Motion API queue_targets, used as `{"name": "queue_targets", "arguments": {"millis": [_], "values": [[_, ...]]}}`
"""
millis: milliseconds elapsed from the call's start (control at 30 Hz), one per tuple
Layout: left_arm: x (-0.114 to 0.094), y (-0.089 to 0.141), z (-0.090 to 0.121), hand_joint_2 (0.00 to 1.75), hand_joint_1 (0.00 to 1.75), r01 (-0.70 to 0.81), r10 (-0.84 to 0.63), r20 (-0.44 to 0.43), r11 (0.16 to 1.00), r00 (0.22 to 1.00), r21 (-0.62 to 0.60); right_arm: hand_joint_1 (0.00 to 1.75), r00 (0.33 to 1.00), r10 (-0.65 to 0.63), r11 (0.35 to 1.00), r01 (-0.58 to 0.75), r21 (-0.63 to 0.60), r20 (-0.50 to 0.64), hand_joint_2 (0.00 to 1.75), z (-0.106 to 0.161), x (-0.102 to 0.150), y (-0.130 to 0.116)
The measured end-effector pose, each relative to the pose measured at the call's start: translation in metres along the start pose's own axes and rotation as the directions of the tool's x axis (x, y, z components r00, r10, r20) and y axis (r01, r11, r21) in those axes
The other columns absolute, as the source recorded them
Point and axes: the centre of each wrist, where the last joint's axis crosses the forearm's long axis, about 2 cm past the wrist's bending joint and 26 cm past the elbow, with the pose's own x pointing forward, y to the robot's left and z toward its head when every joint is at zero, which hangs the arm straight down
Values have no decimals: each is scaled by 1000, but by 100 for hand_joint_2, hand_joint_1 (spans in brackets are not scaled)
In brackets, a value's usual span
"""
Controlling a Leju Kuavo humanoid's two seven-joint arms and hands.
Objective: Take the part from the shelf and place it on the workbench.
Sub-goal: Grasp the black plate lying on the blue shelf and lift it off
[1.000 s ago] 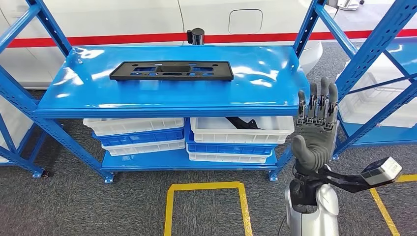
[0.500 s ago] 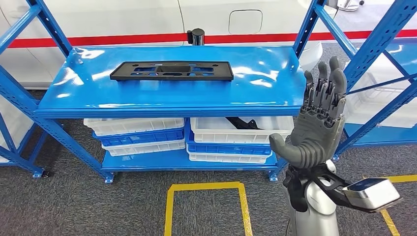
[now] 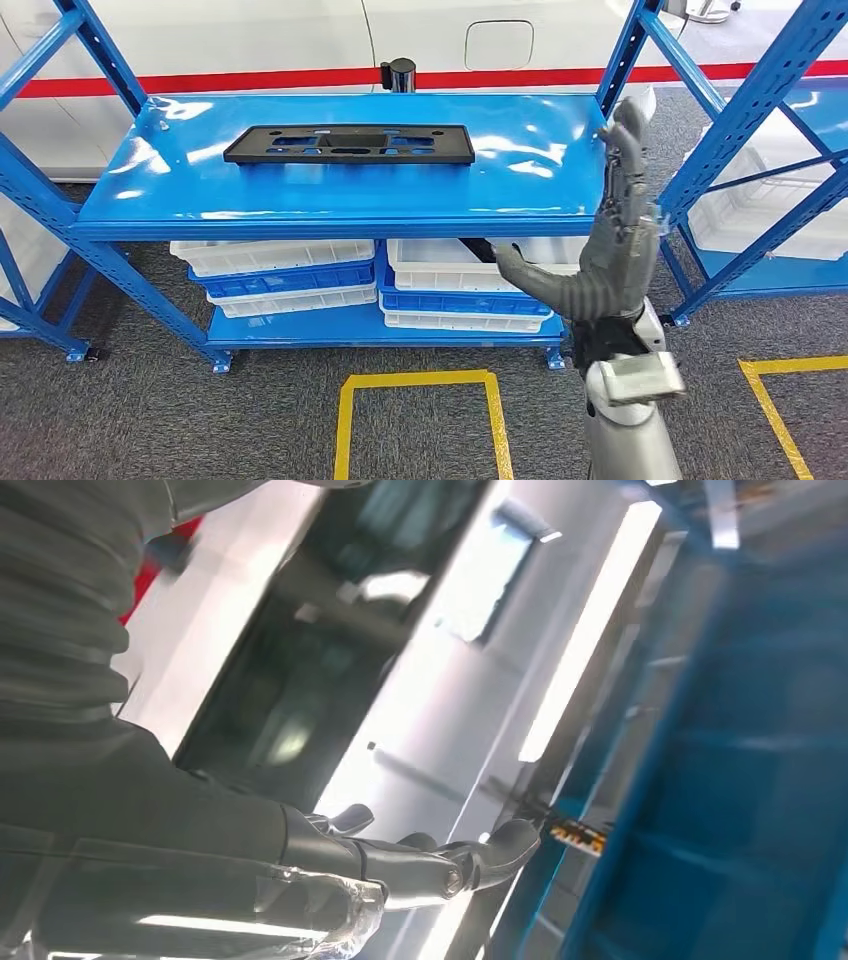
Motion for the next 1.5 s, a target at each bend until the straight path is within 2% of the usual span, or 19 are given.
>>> {"name": "queue_targets", "arguments": {"millis": [100, 200, 500, 900, 1300, 1500], "values": [[0, 0, 0, 0, 0, 0, 0, 0, 1000, 1000, 0, 0, 985, 170, 983, -168, 77, -21, 175, -1, -4, 11], [0, 0, 0, 0, 0, 1, -1, 1, 1000, 1000, -2, 0, 958, 285, 951, -280, 131, -18, 175, -3, -8, 23], [2, -2, 0, 0, 0, 17, -16, 32, 999, 999, -33, 0, 871, 490, 820, -474, 319, 34, 175, 5, -18, 61], [3, -4, 0, 0, 0, 23, -14, 115, 996, 993, -84, 0, 748, 660, 601, -578, 551, 65, 175, 14, -35, 107], [4, -4, 0, 0, 0, 28, -11, 142, 993, 990, -118, 0, 659, 747, 462, -611, 643, 89, 175, 9, -58, 121], [4, -1, 0, 0, 0, 33, -20, 131, 994, 991, -103, 0, 640, 763, 431, -605, 670, 87, 175, 15, -64, 124]]}}
